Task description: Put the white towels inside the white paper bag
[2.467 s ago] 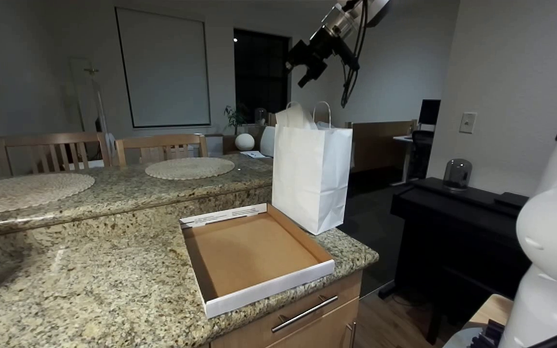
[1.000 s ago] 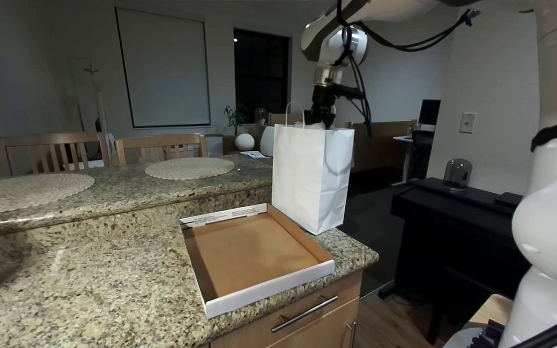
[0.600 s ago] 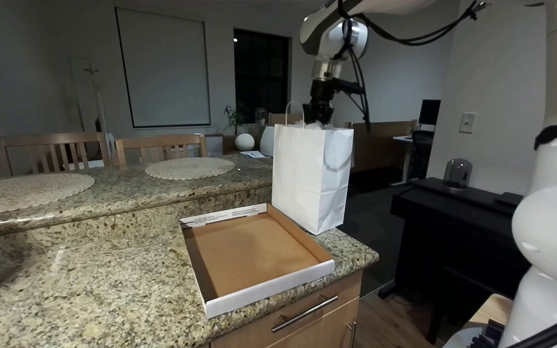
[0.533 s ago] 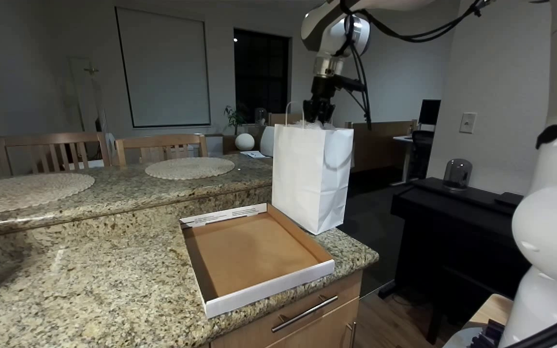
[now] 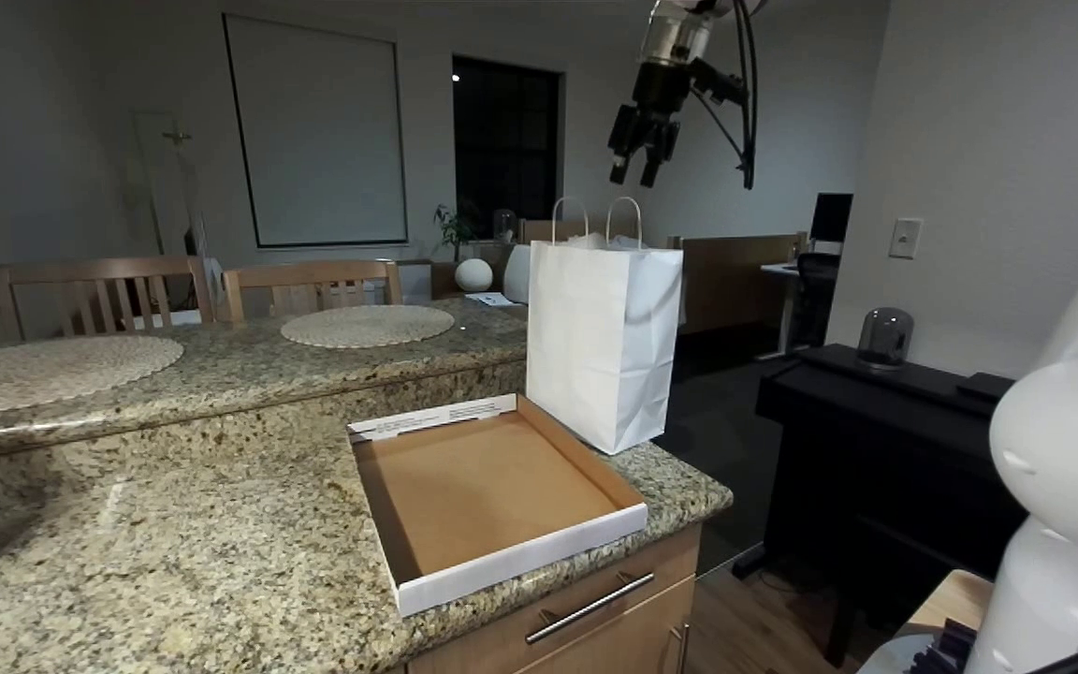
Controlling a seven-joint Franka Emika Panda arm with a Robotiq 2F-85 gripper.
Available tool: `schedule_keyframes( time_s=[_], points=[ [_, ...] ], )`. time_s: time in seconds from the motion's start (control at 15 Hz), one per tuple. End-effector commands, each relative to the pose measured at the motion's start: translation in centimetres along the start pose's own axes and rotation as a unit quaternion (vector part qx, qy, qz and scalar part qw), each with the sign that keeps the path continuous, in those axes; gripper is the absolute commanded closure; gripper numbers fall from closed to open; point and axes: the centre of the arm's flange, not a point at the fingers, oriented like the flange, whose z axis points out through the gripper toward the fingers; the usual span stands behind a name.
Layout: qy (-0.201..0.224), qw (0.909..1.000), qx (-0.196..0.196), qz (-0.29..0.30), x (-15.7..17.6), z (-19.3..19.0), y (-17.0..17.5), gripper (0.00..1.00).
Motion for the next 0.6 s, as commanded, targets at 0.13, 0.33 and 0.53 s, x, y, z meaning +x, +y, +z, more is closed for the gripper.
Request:
schedule_keyframes(
  time_s=[0.13, 0.33, 0.53],
  points=[
    [-0.081, 0.9951, 0.001, -0.057, -3.5, -4.6, -6.0, 0.0],
    [-0.168, 0.9835, 0.005, -0.066, -4.4, -5.2, -10.5, 0.0],
    [-0.167, 0.9818, 0.031, -0.084, -5.6, -4.2, -14.4, 0.0]
  ],
)
